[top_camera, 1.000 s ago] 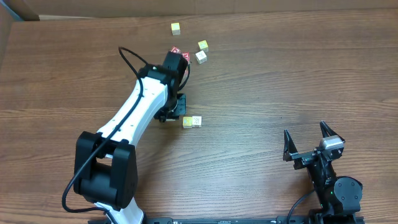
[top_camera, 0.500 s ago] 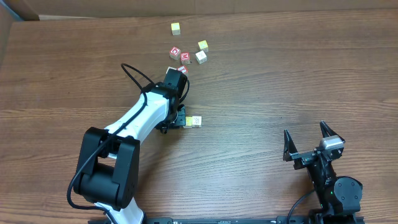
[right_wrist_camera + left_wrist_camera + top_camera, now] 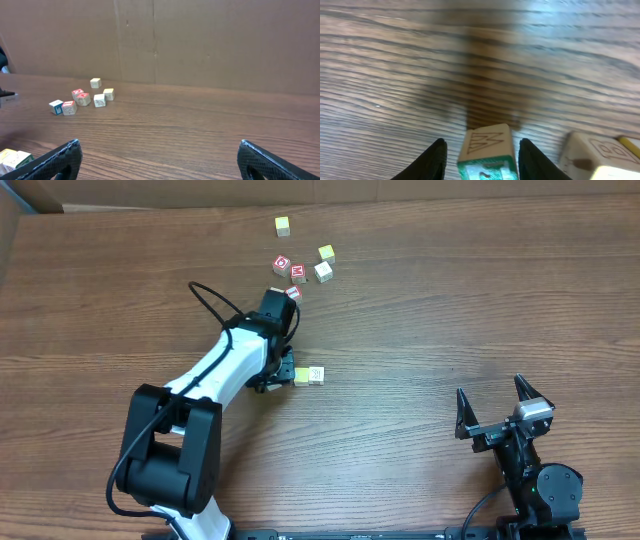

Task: Flip 5 blocks
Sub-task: 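Carry the green block down beside the placed blocks, then lower the green block left of the row and open the left gripper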

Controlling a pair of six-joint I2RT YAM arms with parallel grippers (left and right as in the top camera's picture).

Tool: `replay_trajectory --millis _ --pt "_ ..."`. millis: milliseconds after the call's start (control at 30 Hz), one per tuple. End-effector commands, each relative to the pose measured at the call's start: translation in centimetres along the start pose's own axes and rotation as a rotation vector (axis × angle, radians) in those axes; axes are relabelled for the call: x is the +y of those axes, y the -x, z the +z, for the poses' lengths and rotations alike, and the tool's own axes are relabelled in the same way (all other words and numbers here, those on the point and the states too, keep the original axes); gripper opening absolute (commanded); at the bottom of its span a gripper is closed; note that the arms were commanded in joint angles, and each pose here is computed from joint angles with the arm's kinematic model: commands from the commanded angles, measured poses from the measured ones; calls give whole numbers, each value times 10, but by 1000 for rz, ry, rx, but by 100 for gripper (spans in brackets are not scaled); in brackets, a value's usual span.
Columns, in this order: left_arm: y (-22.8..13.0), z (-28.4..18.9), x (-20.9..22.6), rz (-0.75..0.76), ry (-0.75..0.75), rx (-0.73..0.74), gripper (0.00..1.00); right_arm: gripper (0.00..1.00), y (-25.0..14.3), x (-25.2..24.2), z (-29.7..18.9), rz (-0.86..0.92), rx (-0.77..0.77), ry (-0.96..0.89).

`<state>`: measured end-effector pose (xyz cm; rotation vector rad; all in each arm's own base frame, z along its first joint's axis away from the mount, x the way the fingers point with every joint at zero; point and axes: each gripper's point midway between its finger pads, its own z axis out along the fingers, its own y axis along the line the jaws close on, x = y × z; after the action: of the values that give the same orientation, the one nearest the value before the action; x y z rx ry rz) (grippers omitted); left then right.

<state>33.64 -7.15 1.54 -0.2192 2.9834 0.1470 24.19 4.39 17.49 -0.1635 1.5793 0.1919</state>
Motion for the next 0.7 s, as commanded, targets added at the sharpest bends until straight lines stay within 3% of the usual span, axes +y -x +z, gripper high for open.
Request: replay_trajectory --millis 0,300,333,367,400,667 --pt "17 -12 -3 -16 -54 -35 39 100 -3 0 0 -4 0 0" --pt "55 -47 -4 -53 -135 -89 36 100 -3 0 0 -4 0 0" --pt "55 -50 1 -60 -125 -76 31 100 -3 0 0 -4 0 0" --pt "52 -53 6 -68 -114 -56 11 100 -3 0 0 -4 0 0" --pt "49 -53 11 -76 -105 -34 4 100 -3 0 0 -4 0 0" --pt "-3 -35 42 -103 -16 159 4 100 -3 0 0 -4 0 0"
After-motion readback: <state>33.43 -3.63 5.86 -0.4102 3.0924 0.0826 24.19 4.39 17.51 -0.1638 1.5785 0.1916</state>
